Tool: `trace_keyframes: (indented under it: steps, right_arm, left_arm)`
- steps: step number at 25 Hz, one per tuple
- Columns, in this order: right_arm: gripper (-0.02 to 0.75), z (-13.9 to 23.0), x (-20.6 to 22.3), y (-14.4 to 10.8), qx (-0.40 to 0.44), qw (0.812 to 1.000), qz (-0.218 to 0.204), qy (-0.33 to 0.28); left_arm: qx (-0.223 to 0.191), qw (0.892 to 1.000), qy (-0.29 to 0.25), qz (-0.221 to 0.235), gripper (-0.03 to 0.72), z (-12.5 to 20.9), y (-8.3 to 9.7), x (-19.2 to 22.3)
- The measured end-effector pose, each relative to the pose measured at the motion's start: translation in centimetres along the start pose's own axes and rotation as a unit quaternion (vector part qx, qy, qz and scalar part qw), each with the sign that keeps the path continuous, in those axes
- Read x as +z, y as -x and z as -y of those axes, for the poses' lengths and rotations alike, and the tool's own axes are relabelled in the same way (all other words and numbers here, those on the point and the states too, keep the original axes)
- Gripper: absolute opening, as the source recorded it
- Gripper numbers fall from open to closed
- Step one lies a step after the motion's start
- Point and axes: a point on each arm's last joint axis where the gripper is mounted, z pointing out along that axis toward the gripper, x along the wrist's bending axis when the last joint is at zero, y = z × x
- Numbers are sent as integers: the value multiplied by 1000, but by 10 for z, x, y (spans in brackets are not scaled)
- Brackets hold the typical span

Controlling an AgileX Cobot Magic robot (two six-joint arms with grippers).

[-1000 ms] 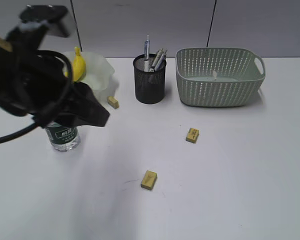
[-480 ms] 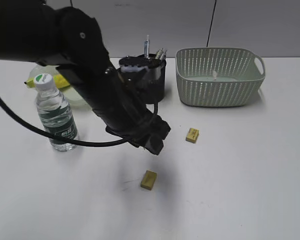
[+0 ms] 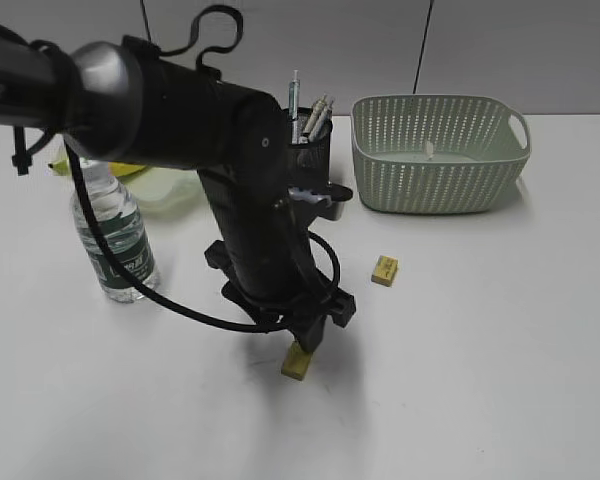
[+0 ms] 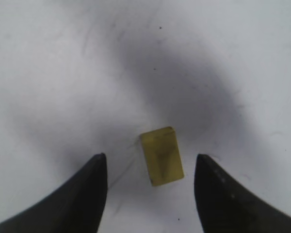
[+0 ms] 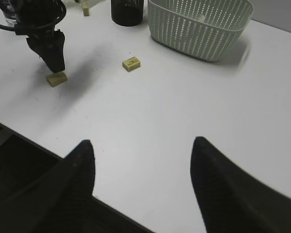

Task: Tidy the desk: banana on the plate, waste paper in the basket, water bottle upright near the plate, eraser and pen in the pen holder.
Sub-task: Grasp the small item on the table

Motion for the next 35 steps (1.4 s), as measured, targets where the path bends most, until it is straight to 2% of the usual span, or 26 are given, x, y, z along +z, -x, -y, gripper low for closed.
trace_keyframes:
  steps: [12, 17, 23, 29, 31, 33, 34, 35]
  right_arm:
    - [494, 0, 0, 0, 0, 1000, 0, 0]
    - [494, 0, 0, 0, 0, 1000, 0, 0]
    - [494, 0, 0, 0, 0, 1000, 0, 0]
    - [494, 0, 0, 0, 0, 1000, 0, 0]
    - [494, 0, 0, 0, 0, 1000, 0, 0]
    - [494, 0, 0, 0, 0, 1000, 0, 0]
    - [494, 0, 0, 0, 0, 1000, 0, 0]
    - [494, 0, 0, 0, 0, 1000, 0, 0]
  left_arm:
    - [-3, 1000, -22, -3, 430, 1, 4, 24]
    - [-4, 1000, -8, -2, 428, -2, 4, 29]
    - [-1, 1000, 0, -4, 354, -4, 4, 31]
    - [7, 1000, -14, -13, 350, -3, 3, 33]
    - [11, 1000, -14, -15, 320, -3, 4, 33]
    - [16, 1000, -13, -20, 212, -3, 3, 33]
    - [16, 1000, -13, -20, 181, -3, 3, 33]
    - [16, 1000, -13, -20, 185, -3, 3, 33]
